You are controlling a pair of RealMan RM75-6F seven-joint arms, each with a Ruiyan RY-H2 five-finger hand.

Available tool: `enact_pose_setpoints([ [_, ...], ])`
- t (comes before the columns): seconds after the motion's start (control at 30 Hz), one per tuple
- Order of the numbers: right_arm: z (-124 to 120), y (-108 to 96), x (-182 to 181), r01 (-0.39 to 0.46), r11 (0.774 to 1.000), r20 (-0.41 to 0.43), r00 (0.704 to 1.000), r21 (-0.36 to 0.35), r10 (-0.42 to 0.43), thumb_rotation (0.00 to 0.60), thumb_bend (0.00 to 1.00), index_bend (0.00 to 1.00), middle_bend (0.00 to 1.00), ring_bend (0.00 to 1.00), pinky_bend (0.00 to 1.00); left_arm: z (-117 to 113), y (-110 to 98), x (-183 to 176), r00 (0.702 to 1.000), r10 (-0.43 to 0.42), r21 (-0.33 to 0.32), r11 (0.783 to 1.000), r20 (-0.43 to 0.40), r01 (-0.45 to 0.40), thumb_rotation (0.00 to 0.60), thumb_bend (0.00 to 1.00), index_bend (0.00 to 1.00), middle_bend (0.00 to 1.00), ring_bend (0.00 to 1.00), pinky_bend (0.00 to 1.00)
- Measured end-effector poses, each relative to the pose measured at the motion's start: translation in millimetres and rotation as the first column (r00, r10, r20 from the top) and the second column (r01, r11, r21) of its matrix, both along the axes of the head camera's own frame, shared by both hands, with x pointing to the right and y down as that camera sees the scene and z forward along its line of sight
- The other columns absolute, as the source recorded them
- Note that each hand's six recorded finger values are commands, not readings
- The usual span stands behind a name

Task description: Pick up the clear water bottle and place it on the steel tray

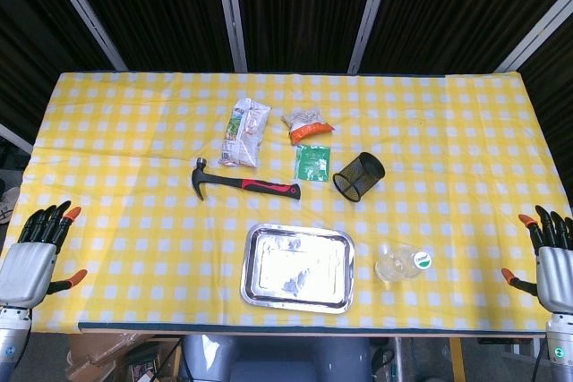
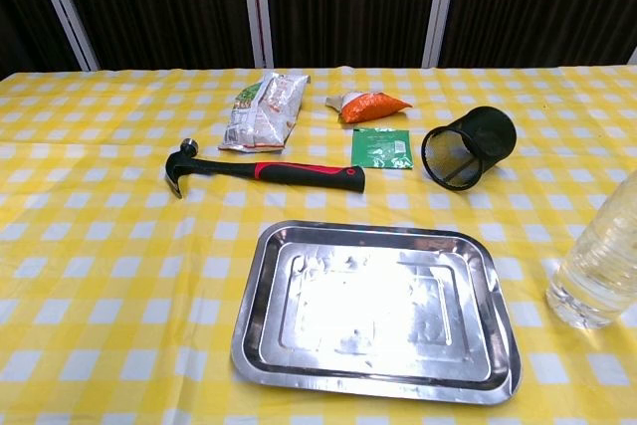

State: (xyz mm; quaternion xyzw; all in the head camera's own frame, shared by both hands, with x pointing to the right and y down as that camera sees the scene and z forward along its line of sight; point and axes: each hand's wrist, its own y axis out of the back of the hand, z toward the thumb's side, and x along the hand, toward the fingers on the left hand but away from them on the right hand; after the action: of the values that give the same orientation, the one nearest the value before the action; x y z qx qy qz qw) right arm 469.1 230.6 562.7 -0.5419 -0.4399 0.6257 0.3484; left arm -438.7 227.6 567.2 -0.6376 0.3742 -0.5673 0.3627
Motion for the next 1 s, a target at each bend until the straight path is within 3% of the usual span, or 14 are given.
enact_pose_setpoints([
  [0.63,-5,2,-2,0.003,1.0,0.015,1.0,0.008,-0.003,0.6,0.11,0.2,0.08,0.0,0.0,-8,0,4,0.999,0.018,0.033,0.999,-0.029,-0.018,0.6,0.16,0.05,0.0,0.0,0.0],
  [1.0,-3,3,0,0.005,1.0,0.013,1.0,-0.004,-0.005,0.6,0.11,0.2,0.08,0.0,0.0,-24,2,9,0.996,0.051,0.111,0.993,-0.072,-0.043,0.6,0.16,0.05,0.0,0.0,0.0],
])
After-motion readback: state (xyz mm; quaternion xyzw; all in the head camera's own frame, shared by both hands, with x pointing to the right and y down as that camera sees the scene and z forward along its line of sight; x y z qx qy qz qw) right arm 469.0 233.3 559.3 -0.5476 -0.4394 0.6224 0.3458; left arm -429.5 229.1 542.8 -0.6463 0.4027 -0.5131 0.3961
